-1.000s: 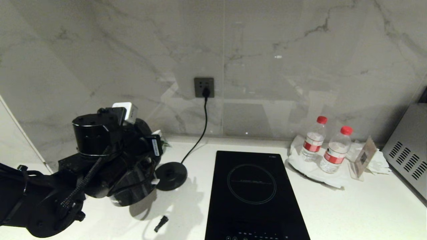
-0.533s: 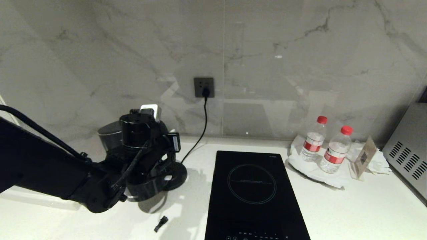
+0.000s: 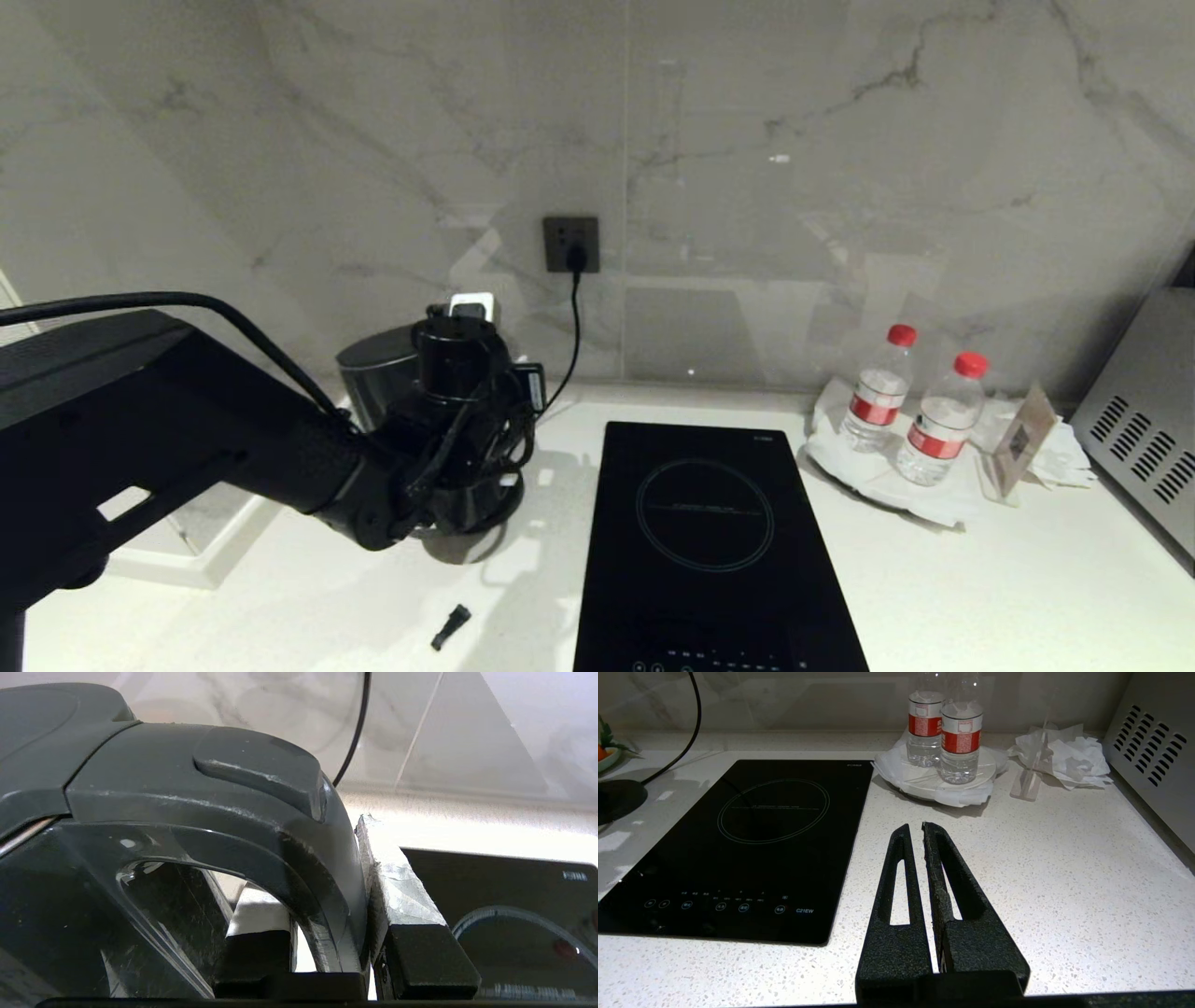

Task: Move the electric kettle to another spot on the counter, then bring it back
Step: Place it on the power base

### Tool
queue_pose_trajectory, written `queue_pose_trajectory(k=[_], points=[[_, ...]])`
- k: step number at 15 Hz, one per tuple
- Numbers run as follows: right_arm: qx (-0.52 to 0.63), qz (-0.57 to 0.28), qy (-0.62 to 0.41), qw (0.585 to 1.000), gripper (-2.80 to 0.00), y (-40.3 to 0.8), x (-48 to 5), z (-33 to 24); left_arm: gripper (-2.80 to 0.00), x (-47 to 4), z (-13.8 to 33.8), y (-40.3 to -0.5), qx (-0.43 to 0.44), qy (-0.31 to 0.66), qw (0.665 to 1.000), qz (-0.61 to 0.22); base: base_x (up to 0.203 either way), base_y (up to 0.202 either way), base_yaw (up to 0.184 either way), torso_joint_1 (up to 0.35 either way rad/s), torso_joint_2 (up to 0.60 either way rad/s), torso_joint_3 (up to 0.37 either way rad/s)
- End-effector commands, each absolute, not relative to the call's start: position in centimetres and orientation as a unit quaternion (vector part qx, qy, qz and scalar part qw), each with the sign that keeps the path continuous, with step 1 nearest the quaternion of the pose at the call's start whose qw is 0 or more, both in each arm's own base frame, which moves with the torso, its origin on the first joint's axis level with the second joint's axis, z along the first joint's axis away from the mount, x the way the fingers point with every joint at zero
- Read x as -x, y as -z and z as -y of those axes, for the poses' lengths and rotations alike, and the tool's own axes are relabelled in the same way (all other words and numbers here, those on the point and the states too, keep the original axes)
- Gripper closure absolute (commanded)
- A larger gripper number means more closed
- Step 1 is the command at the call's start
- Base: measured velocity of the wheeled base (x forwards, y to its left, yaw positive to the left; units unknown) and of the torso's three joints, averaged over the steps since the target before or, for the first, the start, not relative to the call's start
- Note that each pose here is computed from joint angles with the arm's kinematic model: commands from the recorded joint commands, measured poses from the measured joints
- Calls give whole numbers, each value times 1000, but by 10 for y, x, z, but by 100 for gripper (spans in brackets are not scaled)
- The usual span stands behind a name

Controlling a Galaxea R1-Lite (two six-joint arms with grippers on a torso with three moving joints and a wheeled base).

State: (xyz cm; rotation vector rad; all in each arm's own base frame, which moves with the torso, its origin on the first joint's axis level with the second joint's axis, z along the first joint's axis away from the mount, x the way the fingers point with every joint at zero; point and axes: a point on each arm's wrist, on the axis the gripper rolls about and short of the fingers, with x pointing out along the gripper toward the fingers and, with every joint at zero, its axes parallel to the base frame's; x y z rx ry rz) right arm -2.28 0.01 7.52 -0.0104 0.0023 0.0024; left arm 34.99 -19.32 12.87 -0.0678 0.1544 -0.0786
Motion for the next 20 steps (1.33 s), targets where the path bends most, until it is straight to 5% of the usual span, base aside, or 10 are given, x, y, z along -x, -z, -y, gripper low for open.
queue_pose_trajectory(k=[1, 20], points=[[5, -2, -2, 1000, 0, -75, 23, 0, 0, -362, 204, -115, 31, 36, 996, -80, 0, 0, 0, 0, 0, 0], [5, -1, -2, 1000, 0, -75, 23, 0, 0, -386, 220, -75, 16, 17, 995, -98, 0, 0, 0, 0, 0, 0]])
